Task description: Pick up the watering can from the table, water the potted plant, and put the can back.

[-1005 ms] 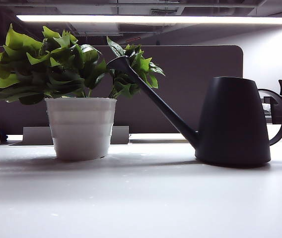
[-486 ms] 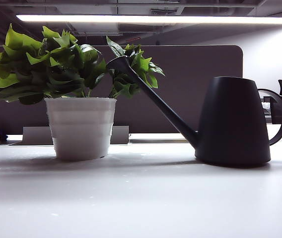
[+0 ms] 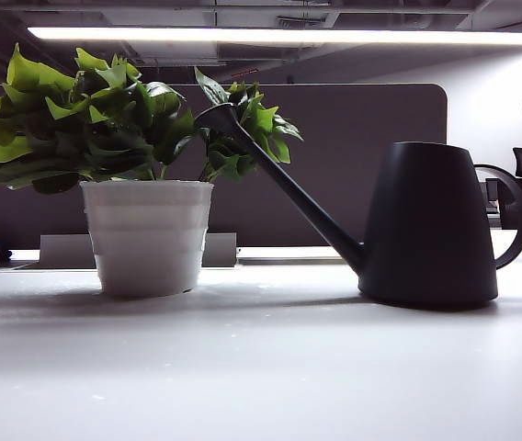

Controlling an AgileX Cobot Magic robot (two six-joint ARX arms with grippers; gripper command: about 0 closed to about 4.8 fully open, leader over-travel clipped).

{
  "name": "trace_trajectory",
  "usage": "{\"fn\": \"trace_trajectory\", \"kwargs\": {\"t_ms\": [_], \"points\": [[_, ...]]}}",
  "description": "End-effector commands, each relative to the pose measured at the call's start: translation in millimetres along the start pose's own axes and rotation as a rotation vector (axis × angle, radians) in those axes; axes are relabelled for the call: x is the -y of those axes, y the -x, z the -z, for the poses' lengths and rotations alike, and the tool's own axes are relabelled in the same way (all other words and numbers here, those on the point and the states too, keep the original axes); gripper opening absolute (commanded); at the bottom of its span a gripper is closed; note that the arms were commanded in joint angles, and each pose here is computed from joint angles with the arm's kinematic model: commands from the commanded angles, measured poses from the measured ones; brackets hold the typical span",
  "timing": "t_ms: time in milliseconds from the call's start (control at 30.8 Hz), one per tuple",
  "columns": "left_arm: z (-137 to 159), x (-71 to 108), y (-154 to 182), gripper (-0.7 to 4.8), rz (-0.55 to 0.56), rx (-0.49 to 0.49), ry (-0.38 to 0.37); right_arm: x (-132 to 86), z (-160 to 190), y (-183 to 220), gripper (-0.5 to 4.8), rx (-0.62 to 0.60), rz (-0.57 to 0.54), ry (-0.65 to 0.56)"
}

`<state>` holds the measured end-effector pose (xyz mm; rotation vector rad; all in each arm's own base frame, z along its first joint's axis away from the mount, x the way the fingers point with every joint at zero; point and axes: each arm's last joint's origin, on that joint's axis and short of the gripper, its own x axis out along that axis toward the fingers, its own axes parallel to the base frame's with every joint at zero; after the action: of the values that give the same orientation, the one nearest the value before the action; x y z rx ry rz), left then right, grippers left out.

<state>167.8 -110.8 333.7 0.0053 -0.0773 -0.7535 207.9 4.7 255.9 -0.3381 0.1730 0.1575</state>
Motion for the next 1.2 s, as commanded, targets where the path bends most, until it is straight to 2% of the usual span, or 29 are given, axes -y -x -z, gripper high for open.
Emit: {"fn": "trace_trajectory", "kwargs": {"t_ms": [32, 259, 584, 843, 1005, 1037, 1135, 1167, 1200], "points": [[0, 3.2, -5, -0.06, 0.016, 0.001, -0.007, 1, 6, -15, 4.79, 0.012, 0.029, 0.028], [1, 3.7, -5, -0.06, 0.019, -0.002, -0.006, -2, 33, -57, 4.79, -0.042, 0.087, 0.027], [5, 3.9, -5, -0.06, 0.023, -0.041, 0.001, -8, 68, -103, 4.79, -0.024, 0.127, 0.051], [12, 4.2, -4, -0.06, 0.025, -0.120, 0.016, -4, 65, -131, 4.79, 0.013, 0.141, 0.048], [12, 4.2, -5, -0.06, 0.025, -0.119, 0.016, -1, 61, -139, 4.79, 0.027, 0.146, 0.046], [12, 4.2, -5, -0.05, 0.025, -0.119, 0.016, 0, 60, -140, 4.14, 0.029, 0.147, 0.046], [12, 4.2, -4, -0.06, 0.025, -0.119, 0.016, 0, 58, -141, 0.65, 0.038, 0.146, 0.047], [12, 4.2, -5, -0.06, 0.025, -0.119, 0.016, 0, 58, -141, -0.02, 0.039, 0.142, 0.047], [12, 4.2, -4, -0.06, 0.025, -0.119, 0.016, 0, 58, -141, -0.03, 0.040, 0.139, 0.047]]}}
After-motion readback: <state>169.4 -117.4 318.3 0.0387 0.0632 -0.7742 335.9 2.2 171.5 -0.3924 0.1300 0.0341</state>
